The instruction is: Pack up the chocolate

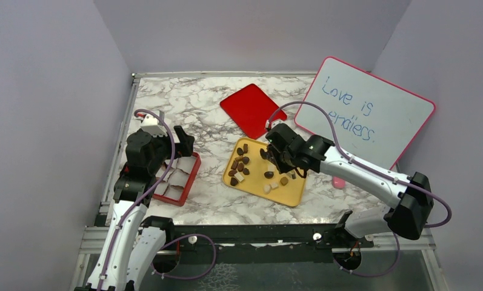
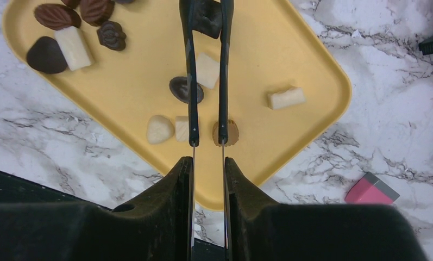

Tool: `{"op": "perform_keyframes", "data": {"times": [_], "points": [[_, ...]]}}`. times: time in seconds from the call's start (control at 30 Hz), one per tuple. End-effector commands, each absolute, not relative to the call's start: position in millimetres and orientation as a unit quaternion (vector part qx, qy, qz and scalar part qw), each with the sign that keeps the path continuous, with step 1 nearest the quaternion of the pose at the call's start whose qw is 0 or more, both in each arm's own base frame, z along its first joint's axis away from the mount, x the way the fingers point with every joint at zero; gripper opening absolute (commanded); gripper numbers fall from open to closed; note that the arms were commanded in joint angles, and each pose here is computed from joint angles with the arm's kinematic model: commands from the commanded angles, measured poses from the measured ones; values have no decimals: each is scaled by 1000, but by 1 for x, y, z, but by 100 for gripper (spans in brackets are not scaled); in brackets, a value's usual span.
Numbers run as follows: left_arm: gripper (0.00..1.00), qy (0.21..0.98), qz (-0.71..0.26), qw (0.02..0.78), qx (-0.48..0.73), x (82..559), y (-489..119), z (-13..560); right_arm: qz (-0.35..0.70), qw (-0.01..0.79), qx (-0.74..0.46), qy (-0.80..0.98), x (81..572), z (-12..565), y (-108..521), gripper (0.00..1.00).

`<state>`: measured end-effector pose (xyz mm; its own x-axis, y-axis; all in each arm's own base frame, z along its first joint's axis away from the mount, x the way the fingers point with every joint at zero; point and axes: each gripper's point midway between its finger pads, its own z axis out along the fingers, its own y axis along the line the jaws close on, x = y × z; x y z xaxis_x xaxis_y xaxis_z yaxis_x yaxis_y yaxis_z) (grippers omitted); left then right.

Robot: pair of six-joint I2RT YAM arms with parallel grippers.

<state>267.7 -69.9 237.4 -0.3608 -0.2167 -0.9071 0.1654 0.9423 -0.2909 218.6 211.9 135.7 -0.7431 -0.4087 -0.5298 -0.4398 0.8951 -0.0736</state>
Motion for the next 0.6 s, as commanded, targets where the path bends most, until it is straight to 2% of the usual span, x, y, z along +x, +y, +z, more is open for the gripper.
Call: {"op": "perform_keyframes", "data": {"times": [0.0, 0.17, 0.57], "points": [[99, 803, -156, 574, -27, 269, -64, 240, 84, 327, -230, 912, 229, 175, 234, 27], [99, 796, -151, 584, -39, 270, -60, 255, 143, 347, -239, 895, 230, 200, 256, 27], [99, 753, -176, 631, -61, 256, -59, 332, 260, 387, -258, 846, 235, 250, 317, 25]]}}
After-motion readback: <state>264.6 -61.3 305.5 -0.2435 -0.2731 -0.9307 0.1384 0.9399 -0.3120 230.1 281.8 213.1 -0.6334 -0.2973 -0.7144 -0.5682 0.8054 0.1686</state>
